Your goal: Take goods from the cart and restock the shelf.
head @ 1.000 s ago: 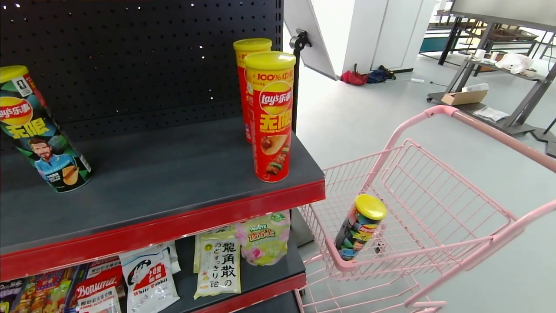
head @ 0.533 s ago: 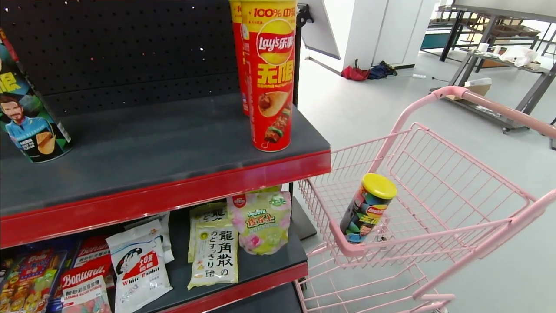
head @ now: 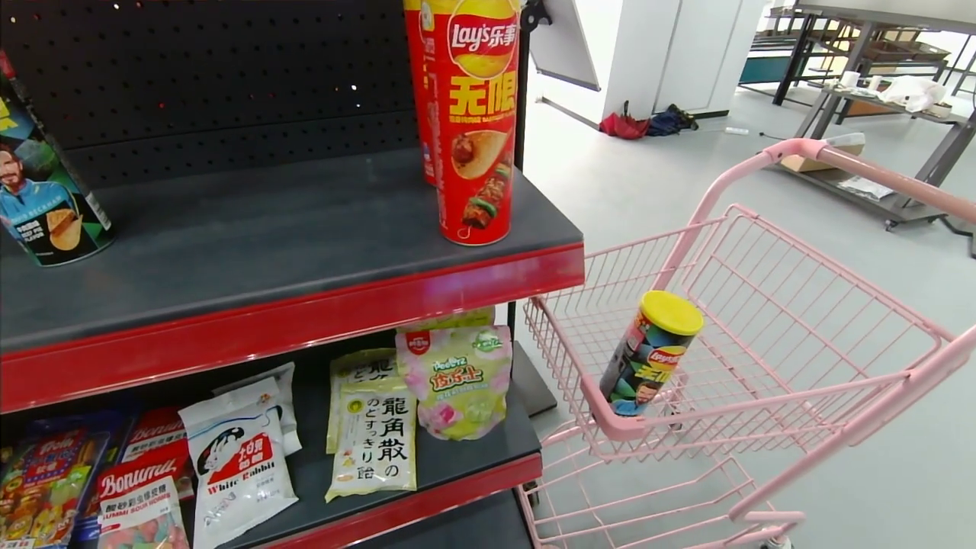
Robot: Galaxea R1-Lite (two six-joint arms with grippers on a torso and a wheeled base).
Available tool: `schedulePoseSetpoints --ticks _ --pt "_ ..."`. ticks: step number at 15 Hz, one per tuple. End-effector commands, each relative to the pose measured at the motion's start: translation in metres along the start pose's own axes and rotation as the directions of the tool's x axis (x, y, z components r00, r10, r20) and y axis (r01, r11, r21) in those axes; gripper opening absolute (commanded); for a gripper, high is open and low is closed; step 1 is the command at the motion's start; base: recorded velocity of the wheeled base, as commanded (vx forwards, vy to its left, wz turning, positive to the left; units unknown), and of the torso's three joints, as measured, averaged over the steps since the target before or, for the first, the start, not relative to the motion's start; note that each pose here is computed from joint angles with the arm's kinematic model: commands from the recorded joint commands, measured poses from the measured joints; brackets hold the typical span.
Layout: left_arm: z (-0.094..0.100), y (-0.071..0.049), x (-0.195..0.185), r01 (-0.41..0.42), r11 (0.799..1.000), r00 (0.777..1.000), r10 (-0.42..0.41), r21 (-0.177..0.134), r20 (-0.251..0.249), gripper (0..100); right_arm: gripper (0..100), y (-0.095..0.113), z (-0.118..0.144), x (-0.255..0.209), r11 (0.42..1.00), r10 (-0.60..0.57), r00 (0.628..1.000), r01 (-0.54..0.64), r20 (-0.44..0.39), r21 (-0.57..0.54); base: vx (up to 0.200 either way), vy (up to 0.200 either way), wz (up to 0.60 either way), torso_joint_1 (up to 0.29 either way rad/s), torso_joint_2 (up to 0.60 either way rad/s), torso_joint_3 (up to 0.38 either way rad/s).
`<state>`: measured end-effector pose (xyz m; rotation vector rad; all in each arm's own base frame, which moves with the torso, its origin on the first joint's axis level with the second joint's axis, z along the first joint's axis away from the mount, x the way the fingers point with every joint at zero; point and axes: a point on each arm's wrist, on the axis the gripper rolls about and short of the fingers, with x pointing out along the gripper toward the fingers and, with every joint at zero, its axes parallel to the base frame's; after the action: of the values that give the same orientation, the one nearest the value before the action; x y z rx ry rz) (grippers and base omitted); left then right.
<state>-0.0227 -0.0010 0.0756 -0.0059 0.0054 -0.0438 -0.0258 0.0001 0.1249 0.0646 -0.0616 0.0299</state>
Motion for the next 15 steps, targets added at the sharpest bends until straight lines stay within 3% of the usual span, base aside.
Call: schedulePoseSetpoints --ticks 1,2,3,7,15 --pt "0.000 0.000 0.000 0.001 1.000 1.000 -0.001 0.000 -0.001 100 100 0.012 0.115 0.095 0.986 0.142 0.976 -0.124 -0.164 0.115 0.000 0.000 0.00 0.000 0.00 0.000" --pt "0.000 0.000 0.000 -0.001 1.000 1.000 0.001 0.000 -0.001 100 100 0.023 0.082 0.121 0.968 0.251 0.922 -0.241 -0.296 0.070 0.000 0.000 0.00 0.000 0.00 0.000" --pt "0.000 0.000 0.000 0.001 1.000 1.000 -0.001 0.000 -0.001 100 100 0.033 0.062 0.148 0.956 0.292 0.897 -0.280 -0.333 0.085 0.000 0.000 0.00 0.000 0.00 0.000" --pt "0.000 0.000 0.000 0.001 1.000 1.000 -0.001 0.000 -0.001 100 100 0.056 -0.024 0.236 0.949 0.313 0.865 -0.300 -0.392 0.097 0.000 0.000 0.00 0.000 0.00 0.000" --pt "0.000 0.000 0.000 0.001 1.000 1.000 -0.001 0.001 -0.001 100 100 0.064 -0.050 0.259 0.942 0.336 0.822 -0.304 -0.460 0.144 0.000 0.000 0.00 0.000 0.00 0.000"
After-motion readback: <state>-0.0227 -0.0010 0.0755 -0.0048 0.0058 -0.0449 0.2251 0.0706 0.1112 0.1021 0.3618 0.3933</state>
